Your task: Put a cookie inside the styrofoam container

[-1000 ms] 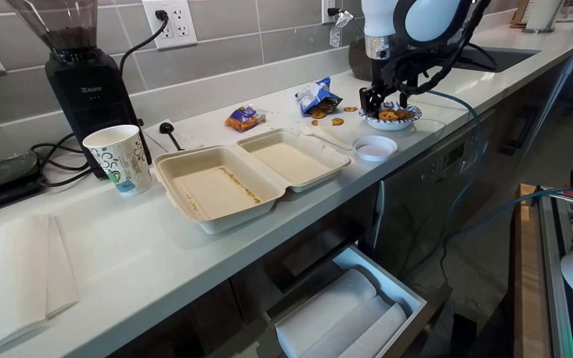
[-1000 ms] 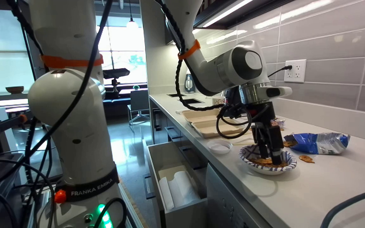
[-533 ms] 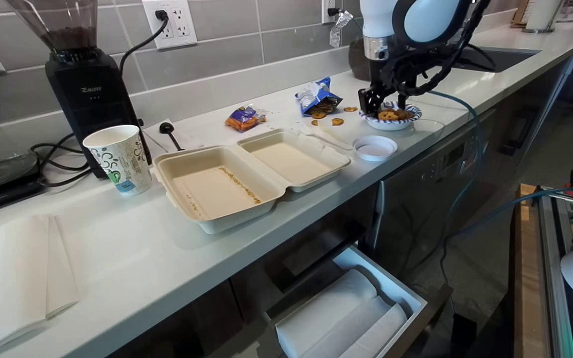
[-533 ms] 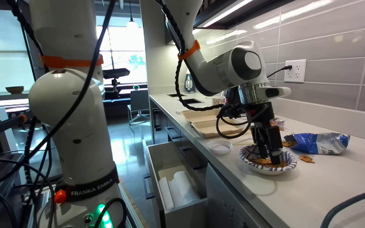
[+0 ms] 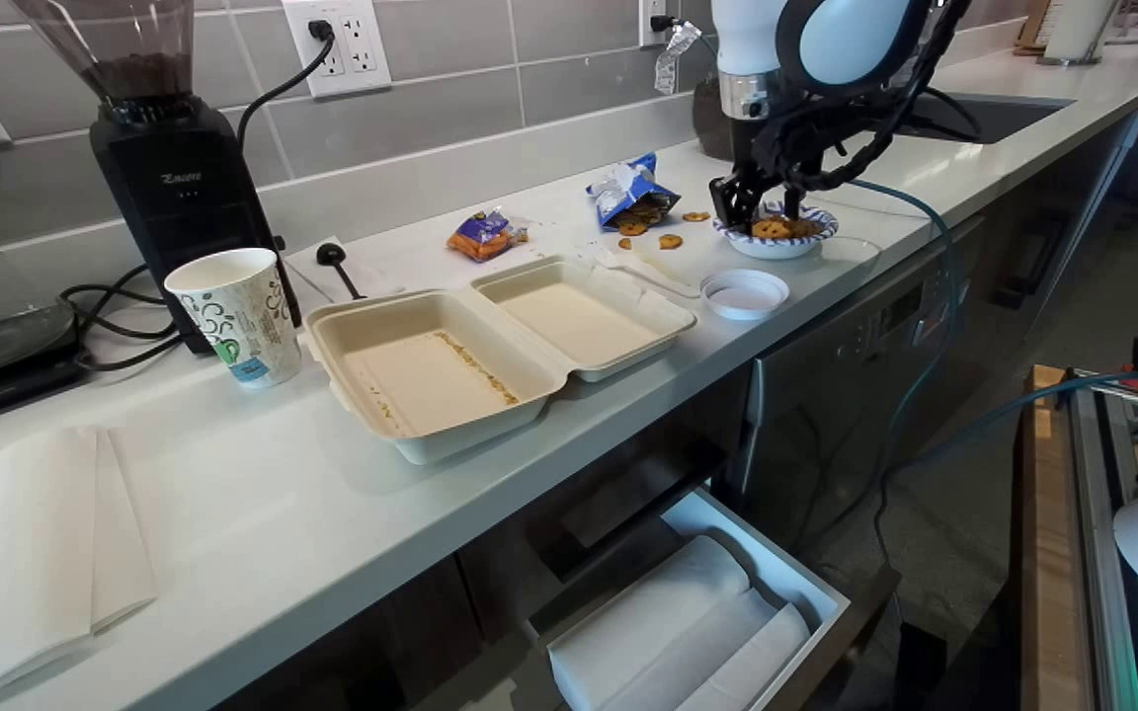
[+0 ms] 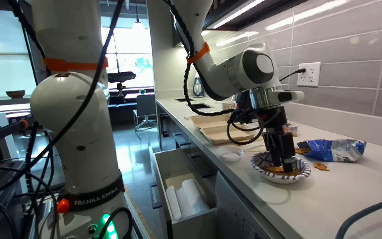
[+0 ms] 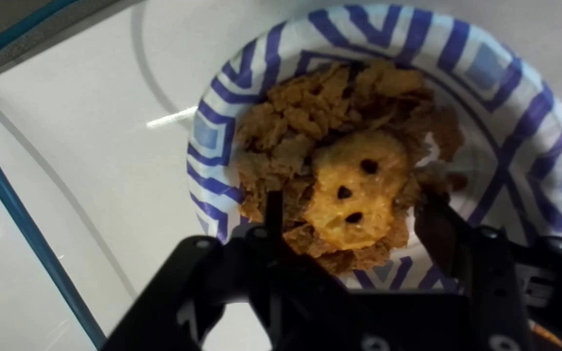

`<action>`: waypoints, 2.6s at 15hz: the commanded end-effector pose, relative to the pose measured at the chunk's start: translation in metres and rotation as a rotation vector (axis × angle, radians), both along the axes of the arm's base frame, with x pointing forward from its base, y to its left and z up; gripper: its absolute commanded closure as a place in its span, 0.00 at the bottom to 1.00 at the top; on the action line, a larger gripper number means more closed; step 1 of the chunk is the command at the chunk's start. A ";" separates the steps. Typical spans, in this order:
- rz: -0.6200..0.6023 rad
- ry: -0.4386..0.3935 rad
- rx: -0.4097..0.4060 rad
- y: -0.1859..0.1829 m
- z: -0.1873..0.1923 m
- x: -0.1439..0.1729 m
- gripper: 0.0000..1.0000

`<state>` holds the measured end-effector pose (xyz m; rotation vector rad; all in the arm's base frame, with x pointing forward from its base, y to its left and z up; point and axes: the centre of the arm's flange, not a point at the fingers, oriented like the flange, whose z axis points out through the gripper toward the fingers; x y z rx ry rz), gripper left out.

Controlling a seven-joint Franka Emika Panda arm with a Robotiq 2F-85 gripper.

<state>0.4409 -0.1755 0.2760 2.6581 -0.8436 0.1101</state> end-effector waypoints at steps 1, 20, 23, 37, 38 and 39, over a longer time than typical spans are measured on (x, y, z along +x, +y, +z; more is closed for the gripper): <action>-0.009 -0.009 0.001 -0.001 -0.007 0.006 0.33; -0.105 -0.008 0.050 -0.007 -0.003 0.005 0.42; -0.121 -0.012 0.059 -0.008 -0.002 0.005 0.44; -0.145 -0.027 0.073 -0.008 0.001 0.005 0.55; -0.146 -0.028 0.074 -0.008 0.001 0.005 0.53; -0.147 -0.029 0.074 -0.008 0.002 0.004 0.54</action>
